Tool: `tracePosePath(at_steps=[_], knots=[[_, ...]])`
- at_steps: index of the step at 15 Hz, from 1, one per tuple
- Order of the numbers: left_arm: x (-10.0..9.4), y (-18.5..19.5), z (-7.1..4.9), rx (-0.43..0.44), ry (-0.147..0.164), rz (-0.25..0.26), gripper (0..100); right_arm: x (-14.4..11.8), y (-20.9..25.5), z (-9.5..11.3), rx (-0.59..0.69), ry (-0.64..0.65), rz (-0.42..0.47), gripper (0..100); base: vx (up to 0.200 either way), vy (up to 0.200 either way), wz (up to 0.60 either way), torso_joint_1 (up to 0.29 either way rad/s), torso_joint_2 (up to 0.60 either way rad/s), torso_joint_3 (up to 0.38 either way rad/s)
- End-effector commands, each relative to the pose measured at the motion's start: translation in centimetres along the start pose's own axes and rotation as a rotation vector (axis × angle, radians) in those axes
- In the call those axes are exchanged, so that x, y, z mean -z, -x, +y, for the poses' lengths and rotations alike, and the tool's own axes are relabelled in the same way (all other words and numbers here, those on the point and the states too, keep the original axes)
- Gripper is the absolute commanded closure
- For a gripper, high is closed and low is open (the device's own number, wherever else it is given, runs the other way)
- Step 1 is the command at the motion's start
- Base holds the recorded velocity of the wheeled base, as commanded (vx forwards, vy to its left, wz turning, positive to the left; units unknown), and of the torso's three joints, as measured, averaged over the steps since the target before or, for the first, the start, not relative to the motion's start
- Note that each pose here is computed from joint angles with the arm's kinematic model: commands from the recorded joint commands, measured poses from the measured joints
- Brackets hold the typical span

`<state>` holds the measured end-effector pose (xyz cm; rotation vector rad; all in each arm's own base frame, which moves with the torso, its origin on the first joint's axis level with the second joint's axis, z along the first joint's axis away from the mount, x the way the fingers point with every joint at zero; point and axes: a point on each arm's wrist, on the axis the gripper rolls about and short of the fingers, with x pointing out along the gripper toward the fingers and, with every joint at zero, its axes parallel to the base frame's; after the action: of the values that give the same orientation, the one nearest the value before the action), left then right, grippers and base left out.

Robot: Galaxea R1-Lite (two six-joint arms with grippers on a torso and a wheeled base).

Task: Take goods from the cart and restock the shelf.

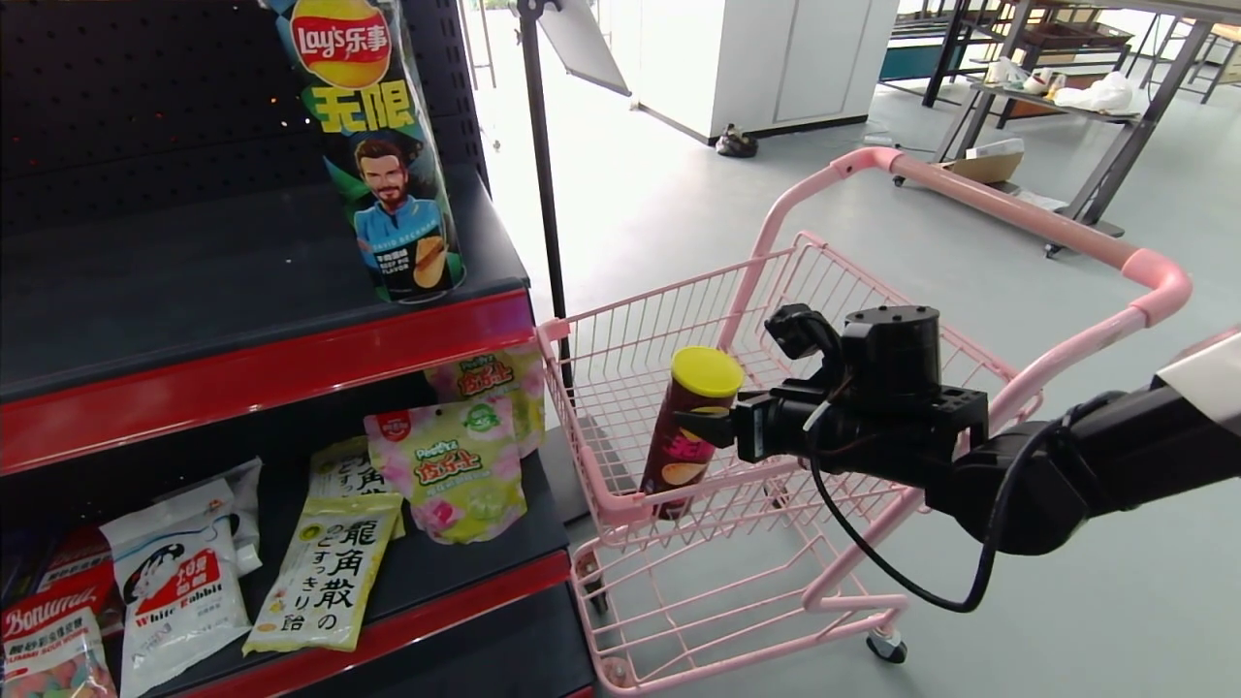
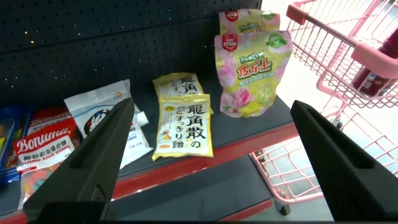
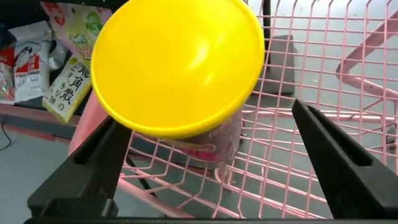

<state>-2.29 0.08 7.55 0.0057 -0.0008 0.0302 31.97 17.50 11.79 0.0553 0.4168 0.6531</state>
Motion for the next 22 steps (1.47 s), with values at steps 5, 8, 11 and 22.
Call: tracePosePath(at_steps=[5,8,11,22], knots=[[0.0,0.0,0.0,0.000,0.000,0.001,0,0.8,-1.8,0.0,-0.008,-0.004,0.024,0,0.000,0.000,0.00,0.000,0.00,0.000],[0.0,0.0,0.0,0.000,0.000,0.001,0,1.2,-2.1,-0.1,-0.008,-0.009,0.038,0,0.000,0.000,0.00,0.000,0.00,0.000],[0.0,0.0,0.0,0.000,0.000,0.001,0,1.2,-2.6,-0.2,-0.008,-0.009,0.036,0,0.000,0.000,0.00,0.000,0.00,0.000],[0.0,0.0,0.0,0.000,0.001,0.001,0,0.1,-6.4,-0.1,-0.011,-0.004,-0.032,100,0.000,0.000,0.00,0.000,0.00,0.000]])
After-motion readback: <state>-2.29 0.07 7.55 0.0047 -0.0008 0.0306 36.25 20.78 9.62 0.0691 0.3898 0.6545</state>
